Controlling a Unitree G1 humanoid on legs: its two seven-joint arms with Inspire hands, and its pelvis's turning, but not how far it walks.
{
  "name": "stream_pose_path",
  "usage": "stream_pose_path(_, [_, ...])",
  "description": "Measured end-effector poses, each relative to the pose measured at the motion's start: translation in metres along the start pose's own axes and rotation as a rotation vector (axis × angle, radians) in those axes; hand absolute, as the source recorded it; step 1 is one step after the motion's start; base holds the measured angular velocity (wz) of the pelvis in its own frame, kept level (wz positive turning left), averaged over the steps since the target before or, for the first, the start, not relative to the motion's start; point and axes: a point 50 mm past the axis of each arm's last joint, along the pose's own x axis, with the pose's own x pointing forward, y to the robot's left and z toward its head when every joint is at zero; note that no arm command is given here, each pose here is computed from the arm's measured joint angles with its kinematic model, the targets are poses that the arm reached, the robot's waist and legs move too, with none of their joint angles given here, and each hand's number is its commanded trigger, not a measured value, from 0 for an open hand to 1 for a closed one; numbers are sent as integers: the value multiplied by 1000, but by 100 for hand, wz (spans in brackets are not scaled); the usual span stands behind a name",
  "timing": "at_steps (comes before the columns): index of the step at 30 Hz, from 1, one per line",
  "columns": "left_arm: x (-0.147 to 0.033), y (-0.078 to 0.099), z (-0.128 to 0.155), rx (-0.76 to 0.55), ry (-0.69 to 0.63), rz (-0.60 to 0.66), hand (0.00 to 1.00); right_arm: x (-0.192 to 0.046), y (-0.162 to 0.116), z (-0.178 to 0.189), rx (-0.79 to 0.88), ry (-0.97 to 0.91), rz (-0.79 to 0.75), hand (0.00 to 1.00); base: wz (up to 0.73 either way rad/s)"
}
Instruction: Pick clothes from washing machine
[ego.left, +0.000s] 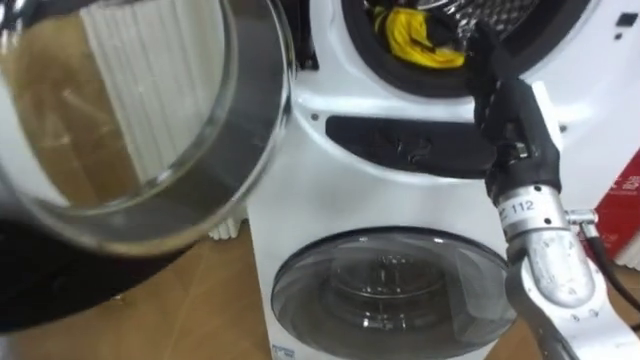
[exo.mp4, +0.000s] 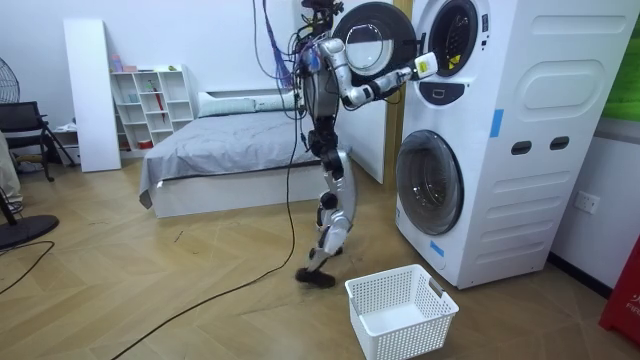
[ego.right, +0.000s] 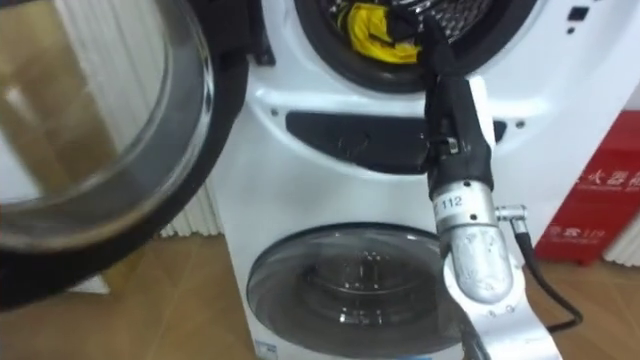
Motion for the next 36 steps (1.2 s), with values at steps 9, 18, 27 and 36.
stream_pose_path(9, [-9,-11,-31,49,53,-13,0,0,-1,9,-8,-37,9,0,-7])
stream_pose_path(18, [-16,-20,-55,88,150,-40,0,-1,5,19,48,-72,61,0,-12])
stream_pose_path(27, [-12,-19,-37,81,83,-30,0,-2,-2,46,130,-179,43,0,-1])
stream_pose_path(36, [-24,-25,-72,132,156,-48,0,1,-20,63,70,-273,-16,0,2])
